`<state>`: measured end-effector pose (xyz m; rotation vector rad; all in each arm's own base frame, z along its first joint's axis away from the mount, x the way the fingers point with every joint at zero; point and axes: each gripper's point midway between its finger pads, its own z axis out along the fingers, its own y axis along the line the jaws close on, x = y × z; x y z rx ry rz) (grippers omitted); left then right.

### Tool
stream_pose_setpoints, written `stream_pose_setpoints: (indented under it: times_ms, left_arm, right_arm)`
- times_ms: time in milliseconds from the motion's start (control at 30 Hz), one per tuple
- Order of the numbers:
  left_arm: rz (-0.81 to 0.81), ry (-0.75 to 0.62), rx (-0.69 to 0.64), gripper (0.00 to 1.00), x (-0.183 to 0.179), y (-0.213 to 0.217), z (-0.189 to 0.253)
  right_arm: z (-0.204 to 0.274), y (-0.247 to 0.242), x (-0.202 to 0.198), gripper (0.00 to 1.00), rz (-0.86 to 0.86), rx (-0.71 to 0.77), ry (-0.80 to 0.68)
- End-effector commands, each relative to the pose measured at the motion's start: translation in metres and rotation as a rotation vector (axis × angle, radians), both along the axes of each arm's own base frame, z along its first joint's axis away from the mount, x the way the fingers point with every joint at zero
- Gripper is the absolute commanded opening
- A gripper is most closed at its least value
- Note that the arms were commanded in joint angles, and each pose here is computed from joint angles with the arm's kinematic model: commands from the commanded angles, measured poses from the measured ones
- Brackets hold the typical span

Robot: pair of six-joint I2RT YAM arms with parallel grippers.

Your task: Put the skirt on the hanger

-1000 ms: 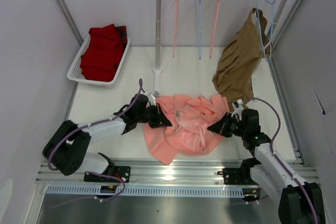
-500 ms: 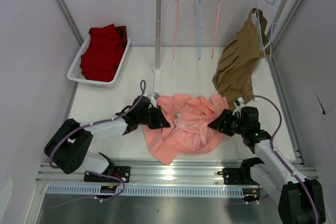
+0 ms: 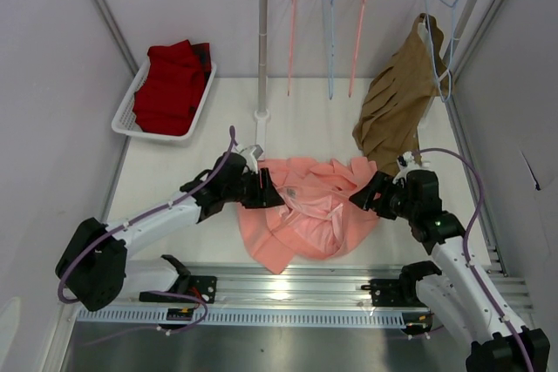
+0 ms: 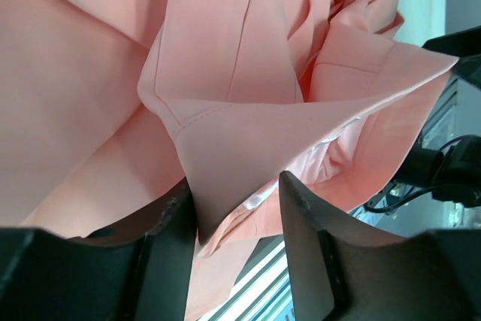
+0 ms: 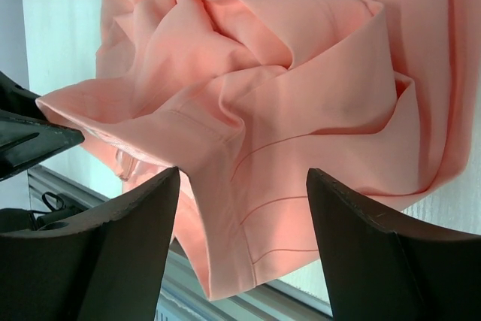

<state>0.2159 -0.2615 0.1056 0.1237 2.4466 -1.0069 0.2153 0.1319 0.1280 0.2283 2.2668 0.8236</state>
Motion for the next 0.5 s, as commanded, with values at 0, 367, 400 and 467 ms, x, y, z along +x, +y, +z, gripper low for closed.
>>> stream_pose_setpoints:
  times_ms: [0, 367, 400, 467]
  left_arm:
    - [-0.024, -0.079, 0.004, 0.53, 0.004, 0.000, 0.023]
    - [0.024, -0.174, 0.126, 0.61, 0.012, 0.025, 0.044]
    - [0.035, -0.185, 0.135, 0.61, 0.013, 0.028, 0.047]
    - [0.060, -0.205, 0.152, 0.62, 0.016, 0.033, 0.052]
  right_arm:
    - [0.021, 0.001, 0.002, 0.74, -0.003, -0.017, -0.037]
    - [0.077, 0.009, 0.017, 0.73, 0.004, -0.027, -0.151]
    - [0.080, 0.010, 0.017, 0.73, 0.005, -0.029, -0.157]
    - [0.089, 0.009, 0.020, 0.72, -0.002, -0.034, -0.179]
